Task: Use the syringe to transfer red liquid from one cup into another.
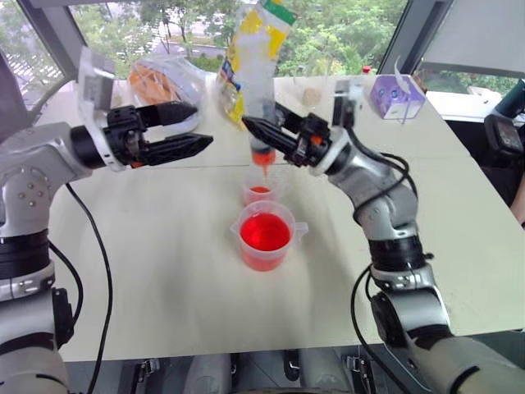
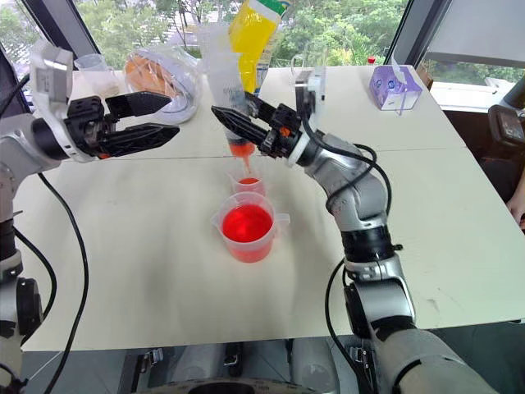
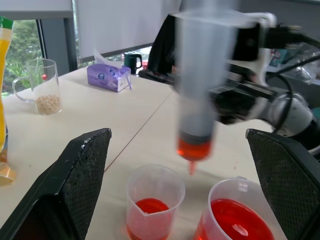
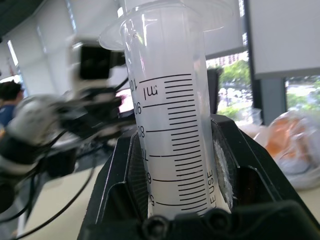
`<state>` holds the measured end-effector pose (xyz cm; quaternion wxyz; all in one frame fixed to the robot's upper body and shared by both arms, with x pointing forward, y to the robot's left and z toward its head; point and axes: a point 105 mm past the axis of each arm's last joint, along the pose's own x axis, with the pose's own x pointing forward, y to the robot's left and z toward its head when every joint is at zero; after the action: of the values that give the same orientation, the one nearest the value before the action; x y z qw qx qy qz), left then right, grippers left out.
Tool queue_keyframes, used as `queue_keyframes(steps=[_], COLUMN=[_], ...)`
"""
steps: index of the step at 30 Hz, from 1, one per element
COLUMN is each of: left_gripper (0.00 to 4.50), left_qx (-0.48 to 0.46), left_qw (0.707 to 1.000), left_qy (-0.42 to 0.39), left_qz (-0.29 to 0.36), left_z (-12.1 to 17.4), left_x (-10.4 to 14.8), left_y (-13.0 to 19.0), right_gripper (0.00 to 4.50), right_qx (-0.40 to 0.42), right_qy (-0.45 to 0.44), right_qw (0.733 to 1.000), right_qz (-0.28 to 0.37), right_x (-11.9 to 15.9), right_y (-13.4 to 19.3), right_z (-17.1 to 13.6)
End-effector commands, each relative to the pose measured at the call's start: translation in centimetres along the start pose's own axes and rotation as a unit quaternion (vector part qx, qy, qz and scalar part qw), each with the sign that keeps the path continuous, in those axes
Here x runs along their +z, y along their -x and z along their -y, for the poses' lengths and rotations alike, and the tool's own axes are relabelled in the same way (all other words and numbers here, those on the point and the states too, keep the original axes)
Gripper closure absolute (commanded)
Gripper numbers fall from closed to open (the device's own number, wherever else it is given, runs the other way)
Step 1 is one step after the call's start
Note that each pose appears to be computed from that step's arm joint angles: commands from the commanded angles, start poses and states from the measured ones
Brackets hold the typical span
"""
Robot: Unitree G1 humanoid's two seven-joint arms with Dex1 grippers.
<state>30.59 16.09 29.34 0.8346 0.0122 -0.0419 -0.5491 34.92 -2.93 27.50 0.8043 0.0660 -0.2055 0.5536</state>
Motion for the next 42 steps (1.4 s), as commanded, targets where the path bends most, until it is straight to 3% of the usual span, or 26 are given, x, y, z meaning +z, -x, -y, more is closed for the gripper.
queue_keyframes(steps=[1, 9, 23, 26, 33, 34, 42], left_gripper=[0.05, 0.05, 0.05, 0.78, 4.27, 4.44, 4.44], left_qx=[0.002, 0.023, 0.024, 0.022, 0.015, 0.011, -0.016], left_qw=[0.999, 0.996, 0.990, 0.990, 0.992, 0.992, 0.995], left_qy=[-0.035, -0.064, -0.082, -0.080, -0.069, -0.069, -0.070], left_qz=[0.024, 0.062, 0.114, 0.115, 0.107, 0.102, 0.073], left_z=[0.5, -0.8, -3.1, -3.1, -3.1, -3.0, -2.1], left_x=[1.5, 3.6, 5.6, 5.4, 4.6, 4.4, 2.9], left_y=[0.2, -1.7, -6.7, -6.9, -7.5, -7.6, -8.2], right_gripper=[3.09, 3.09, 3.09, 3.09, 3.09, 3.09, 3.09], right_qx=[-0.014, -0.019, -0.018, -0.017, -0.014, -0.013, -0.012], right_qy=[0.022, 0.020, 0.024, 0.024, 0.026, 0.027, 0.038], right_qw=[0.999, 1.000, 1.000, 1.000, 1.000, 1.000, 0.999], right_qz=[0.020, 0.001, -0.009, -0.009, -0.010, -0.010, 0.001], right_x=[-0.2, -2.8, -3.5, -3.5, -3.5, -3.4, -2.2], right_y=[-0.7, -0.2, 0.3, 0.2, 0.1, 0.1, -0.1], right_z=[1.4, 1.9, 1.5, 1.5, 1.4, 1.4, 1.4])
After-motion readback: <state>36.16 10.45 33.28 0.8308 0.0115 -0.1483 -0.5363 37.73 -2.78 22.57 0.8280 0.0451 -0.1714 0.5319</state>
